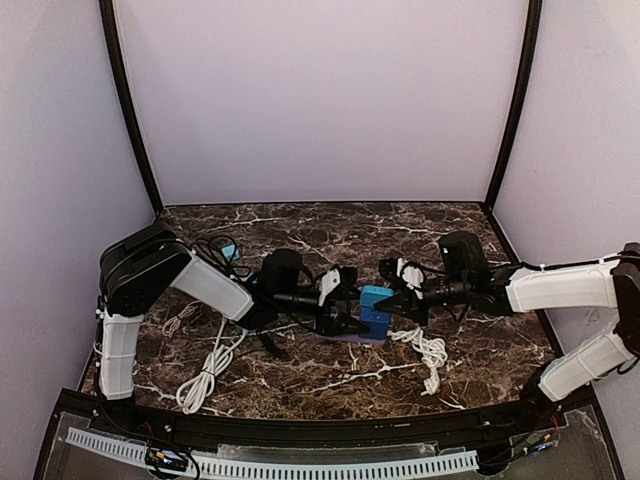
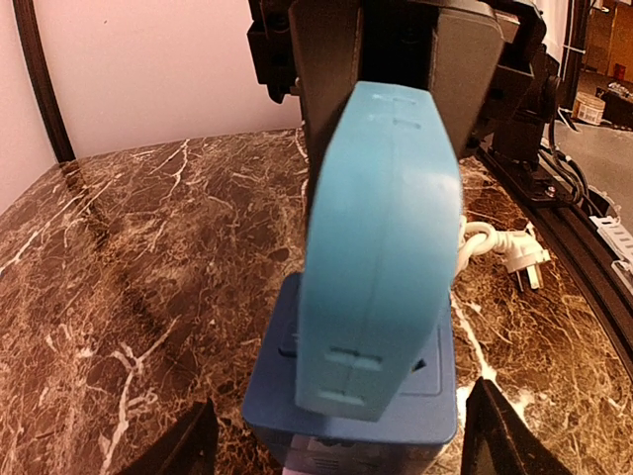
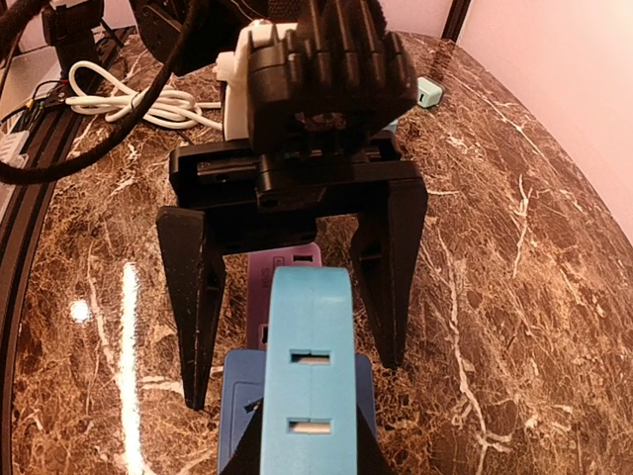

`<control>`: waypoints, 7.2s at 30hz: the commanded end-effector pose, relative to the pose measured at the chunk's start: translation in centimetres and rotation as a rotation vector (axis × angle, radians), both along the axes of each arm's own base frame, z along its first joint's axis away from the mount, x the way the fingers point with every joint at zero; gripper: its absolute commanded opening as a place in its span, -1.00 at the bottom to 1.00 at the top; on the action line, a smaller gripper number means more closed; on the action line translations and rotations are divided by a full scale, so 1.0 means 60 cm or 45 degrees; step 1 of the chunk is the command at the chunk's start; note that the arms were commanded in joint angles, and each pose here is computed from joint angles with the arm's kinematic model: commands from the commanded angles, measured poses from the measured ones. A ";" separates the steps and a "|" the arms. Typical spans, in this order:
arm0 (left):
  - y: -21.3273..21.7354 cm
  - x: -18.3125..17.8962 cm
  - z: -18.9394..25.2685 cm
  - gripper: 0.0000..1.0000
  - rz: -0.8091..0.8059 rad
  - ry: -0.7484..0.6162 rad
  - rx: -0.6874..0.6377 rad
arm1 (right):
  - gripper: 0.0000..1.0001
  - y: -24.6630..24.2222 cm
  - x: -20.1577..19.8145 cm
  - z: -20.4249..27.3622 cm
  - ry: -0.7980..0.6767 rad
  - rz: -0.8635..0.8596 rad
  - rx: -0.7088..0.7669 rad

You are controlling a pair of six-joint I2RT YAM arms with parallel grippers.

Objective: Insert the plug
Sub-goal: Insert the plug into the socket.

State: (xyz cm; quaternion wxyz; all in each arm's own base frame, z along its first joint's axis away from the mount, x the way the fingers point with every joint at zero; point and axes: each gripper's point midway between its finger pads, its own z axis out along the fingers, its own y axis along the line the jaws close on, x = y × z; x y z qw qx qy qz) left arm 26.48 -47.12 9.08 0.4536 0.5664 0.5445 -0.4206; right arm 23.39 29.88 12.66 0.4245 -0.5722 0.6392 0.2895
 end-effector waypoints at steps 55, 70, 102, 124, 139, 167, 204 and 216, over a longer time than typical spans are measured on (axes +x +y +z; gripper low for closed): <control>0.033 -0.031 0.112 -0.96 -0.141 -0.007 -0.185 | -1.00 0.017 -0.050 -0.075 0.340 -0.104 -0.133; 0.043 -0.006 0.025 -0.99 -0.032 -0.073 0.071 | -0.30 0.017 -0.041 -0.011 0.269 -0.083 0.005; 0.036 0.006 0.026 -0.99 0.019 0.022 0.108 | -0.52 0.028 0.008 0.044 0.114 0.010 0.065; 0.027 -0.009 0.029 0.43 -0.047 0.057 0.025 | -1.00 0.011 -0.009 -0.005 0.190 0.015 0.040; -0.006 -0.002 0.013 0.37 -0.095 -0.027 -0.006 | -1.00 -0.002 -0.004 -0.014 0.216 -0.025 0.050; 0.018 -0.004 -0.006 -0.99 -0.070 0.108 0.097 | -1.00 0.011 -0.049 -0.035 0.216 0.010 0.055; 0.029 -0.017 0.008 -0.99 -0.115 -0.009 0.038 | -1.00 -0.003 -0.028 -0.088 0.359 -0.104 -0.047; 0.029 -0.019 0.009 -0.99 -0.132 -0.021 0.035 | 0.04 0.017 -0.024 -0.013 0.275 -0.059 0.070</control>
